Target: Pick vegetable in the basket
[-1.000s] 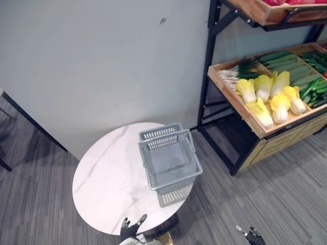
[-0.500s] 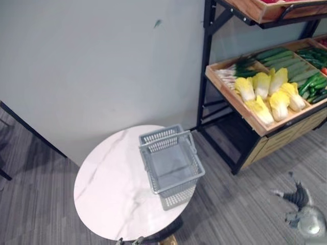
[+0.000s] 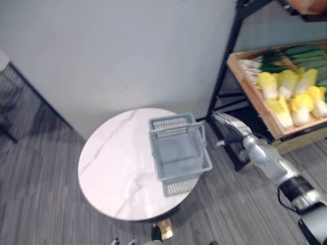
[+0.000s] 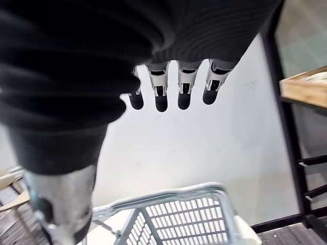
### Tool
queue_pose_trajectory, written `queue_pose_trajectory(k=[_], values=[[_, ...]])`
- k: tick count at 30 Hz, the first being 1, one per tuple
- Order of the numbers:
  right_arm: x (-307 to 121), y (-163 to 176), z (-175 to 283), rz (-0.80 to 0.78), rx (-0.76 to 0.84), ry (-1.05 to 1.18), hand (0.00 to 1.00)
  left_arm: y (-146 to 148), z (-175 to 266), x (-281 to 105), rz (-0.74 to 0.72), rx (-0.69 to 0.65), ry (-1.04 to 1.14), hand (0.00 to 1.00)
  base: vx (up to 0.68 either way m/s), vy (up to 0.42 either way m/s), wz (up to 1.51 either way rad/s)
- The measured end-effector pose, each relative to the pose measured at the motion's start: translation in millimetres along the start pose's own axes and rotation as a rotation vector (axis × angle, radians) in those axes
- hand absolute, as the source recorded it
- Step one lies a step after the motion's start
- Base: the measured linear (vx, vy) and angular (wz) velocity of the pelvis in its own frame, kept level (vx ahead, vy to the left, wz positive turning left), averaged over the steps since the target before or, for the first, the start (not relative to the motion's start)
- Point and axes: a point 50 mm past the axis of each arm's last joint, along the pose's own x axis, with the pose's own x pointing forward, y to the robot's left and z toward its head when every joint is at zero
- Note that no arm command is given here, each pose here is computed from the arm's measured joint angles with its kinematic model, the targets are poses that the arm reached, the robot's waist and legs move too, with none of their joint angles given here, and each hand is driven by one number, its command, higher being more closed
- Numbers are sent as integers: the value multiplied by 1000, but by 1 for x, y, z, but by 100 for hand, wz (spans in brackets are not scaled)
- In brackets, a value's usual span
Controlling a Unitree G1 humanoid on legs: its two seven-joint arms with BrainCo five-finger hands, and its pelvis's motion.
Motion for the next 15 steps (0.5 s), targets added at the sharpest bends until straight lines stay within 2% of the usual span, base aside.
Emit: queue_pose_trajectory(k=[7, 12, 15], values=[[54, -33, 44, -29, -72, -78, 0, -3, 23, 6, 17, -42, -70, 0, -64, 1, 31], [66, -38, 62, -47, -67, -106, 0, -4, 29, 7, 27, -51, -83, 0, -73, 6, 17], [70, -42, 57, -48, -73, -61, 0, -4, 40, 10, 39, -54, -114, 0, -59, 10, 12]])
